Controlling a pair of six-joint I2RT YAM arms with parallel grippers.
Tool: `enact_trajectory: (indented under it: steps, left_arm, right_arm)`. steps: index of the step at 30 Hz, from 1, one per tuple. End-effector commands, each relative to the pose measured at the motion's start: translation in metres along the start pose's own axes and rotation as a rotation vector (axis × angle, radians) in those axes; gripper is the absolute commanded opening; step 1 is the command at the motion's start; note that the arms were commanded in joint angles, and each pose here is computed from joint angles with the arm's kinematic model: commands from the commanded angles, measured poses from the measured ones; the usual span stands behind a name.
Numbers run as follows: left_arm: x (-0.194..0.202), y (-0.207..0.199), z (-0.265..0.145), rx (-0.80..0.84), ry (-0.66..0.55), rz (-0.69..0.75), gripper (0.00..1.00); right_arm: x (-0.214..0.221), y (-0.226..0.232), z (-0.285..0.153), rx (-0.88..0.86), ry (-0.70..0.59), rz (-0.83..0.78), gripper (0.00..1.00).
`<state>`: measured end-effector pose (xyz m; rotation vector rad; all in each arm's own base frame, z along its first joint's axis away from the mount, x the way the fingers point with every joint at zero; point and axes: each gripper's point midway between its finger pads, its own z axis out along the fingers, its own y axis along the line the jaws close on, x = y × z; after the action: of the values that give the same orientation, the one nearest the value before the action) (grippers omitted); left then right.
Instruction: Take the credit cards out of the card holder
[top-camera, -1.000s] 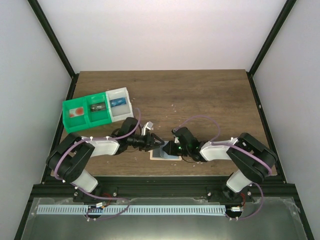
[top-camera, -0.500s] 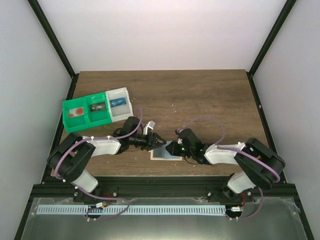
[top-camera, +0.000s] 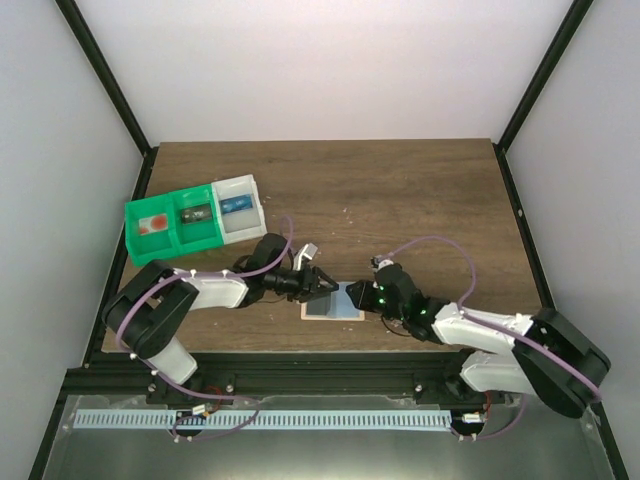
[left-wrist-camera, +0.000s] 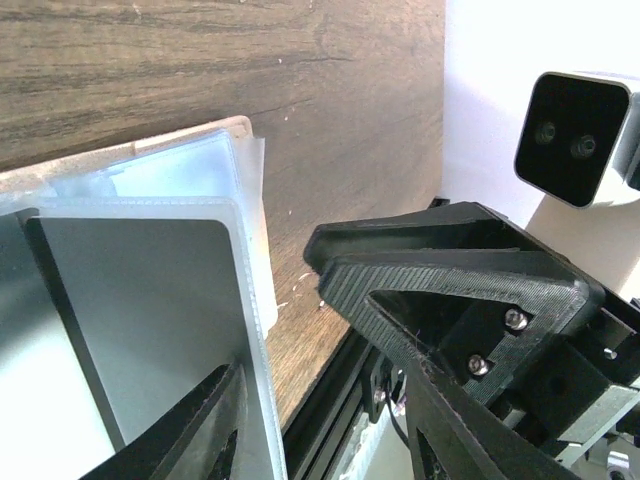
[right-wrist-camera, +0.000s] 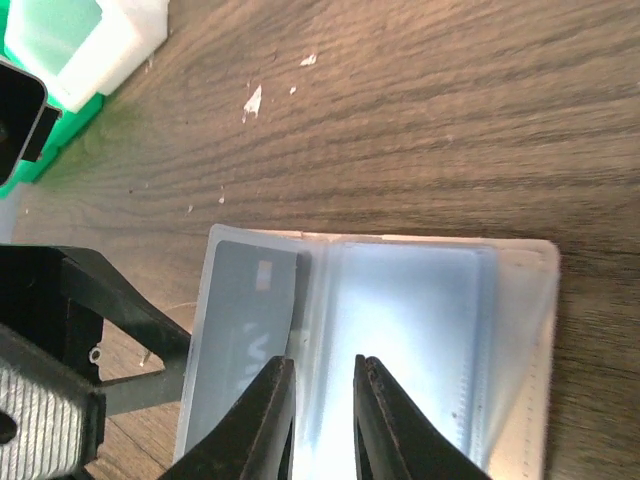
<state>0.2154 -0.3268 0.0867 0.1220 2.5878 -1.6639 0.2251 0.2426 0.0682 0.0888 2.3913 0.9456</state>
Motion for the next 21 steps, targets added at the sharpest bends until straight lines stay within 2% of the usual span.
enact_trajectory:
  steps: [1, 9, 21]
  left_arm:
    - [-0.008, -0.009, 0.003, 0.012, -0.015, 0.044, 0.46]
    - [-0.007, -0.007, 0.003, 0.016, -0.014, 0.038, 0.47]
    - [-0.006, 0.004, 0.003, -0.021, -0.027, 0.037, 0.47]
  right_arm:
    - [-0.016, -0.010, -0.013, 0.050, -0.098, 0.030, 0.19]
    - [-0.029, -0.005, -0.028, 0.028, -0.170, 0.041, 0.20]
    - [-0.025, -0.004, -0.028, 0.013, -0.157, 0.040, 0.21]
